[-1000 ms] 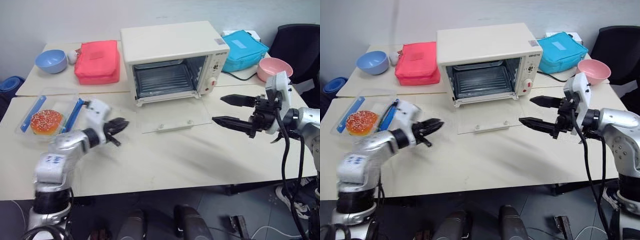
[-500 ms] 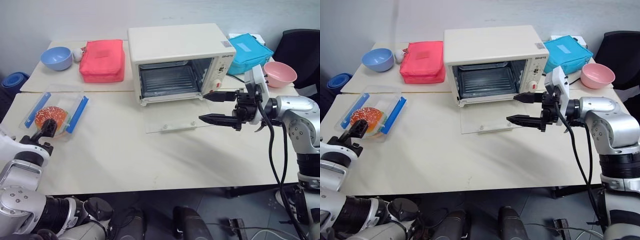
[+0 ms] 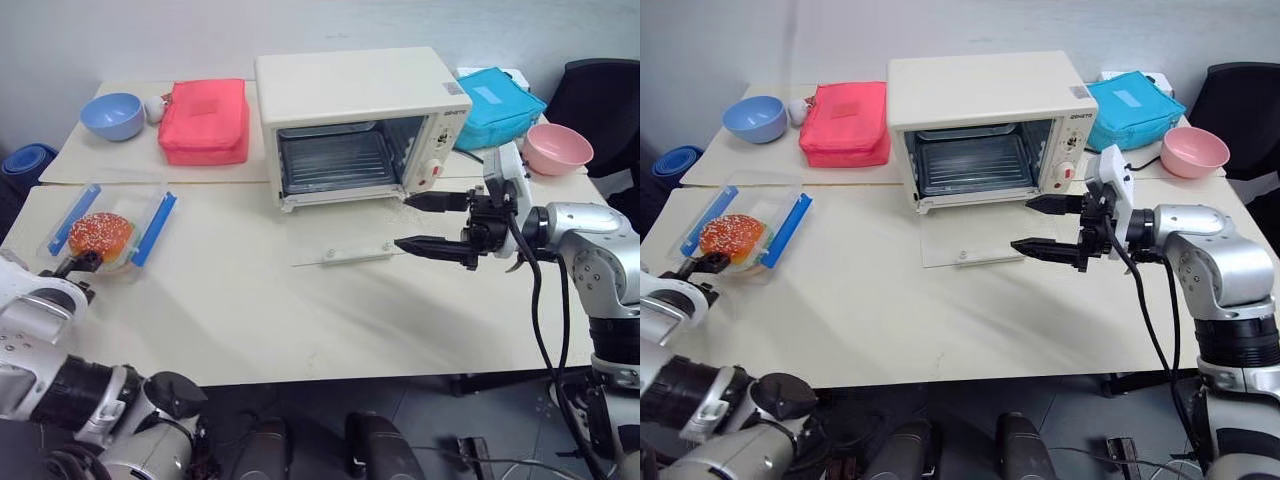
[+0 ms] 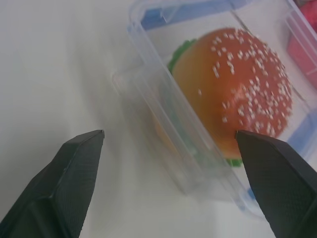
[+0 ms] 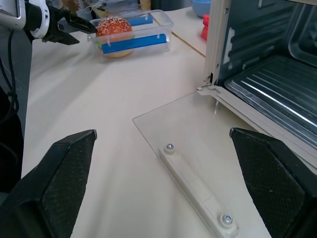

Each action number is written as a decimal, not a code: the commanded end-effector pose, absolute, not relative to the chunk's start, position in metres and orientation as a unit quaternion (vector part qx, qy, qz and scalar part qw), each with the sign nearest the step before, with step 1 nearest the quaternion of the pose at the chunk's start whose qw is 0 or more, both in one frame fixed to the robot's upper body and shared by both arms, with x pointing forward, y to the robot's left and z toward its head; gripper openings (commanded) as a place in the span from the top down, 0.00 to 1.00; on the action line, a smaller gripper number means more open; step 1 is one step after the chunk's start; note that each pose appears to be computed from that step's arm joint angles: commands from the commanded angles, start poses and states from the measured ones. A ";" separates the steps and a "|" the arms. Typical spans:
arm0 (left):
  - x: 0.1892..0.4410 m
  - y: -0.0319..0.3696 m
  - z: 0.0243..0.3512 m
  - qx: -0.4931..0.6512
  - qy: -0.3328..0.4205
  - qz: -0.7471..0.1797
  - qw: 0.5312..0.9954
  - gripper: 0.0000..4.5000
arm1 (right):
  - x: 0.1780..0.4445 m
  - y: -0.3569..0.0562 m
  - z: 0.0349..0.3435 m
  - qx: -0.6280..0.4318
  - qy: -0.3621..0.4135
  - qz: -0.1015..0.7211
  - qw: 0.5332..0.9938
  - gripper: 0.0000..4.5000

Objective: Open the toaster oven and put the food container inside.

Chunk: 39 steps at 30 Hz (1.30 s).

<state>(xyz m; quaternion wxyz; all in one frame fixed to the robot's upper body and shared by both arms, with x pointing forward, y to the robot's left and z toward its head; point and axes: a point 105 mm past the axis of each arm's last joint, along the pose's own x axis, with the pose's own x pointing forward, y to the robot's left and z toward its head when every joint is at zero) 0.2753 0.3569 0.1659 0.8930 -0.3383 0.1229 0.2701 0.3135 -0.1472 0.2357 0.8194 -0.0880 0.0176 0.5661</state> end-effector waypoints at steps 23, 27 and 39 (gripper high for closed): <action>0.287 0.394 0.169 -0.346 0.197 0.317 0.861 0.95 | 0.302 -0.158 0.255 -0.095 -0.020 0.533 0.841 0.00; 0.293 0.398 0.170 -0.312 0.224 0.283 0.879 1.00 | 0.303 -0.160 0.256 -0.096 -0.019 0.532 0.841 0.00; 0.332 0.340 0.217 -0.070 0.261 0.024 0.962 1.00 | 0.309 -0.170 0.256 -0.103 -0.009 0.518 0.849 0.00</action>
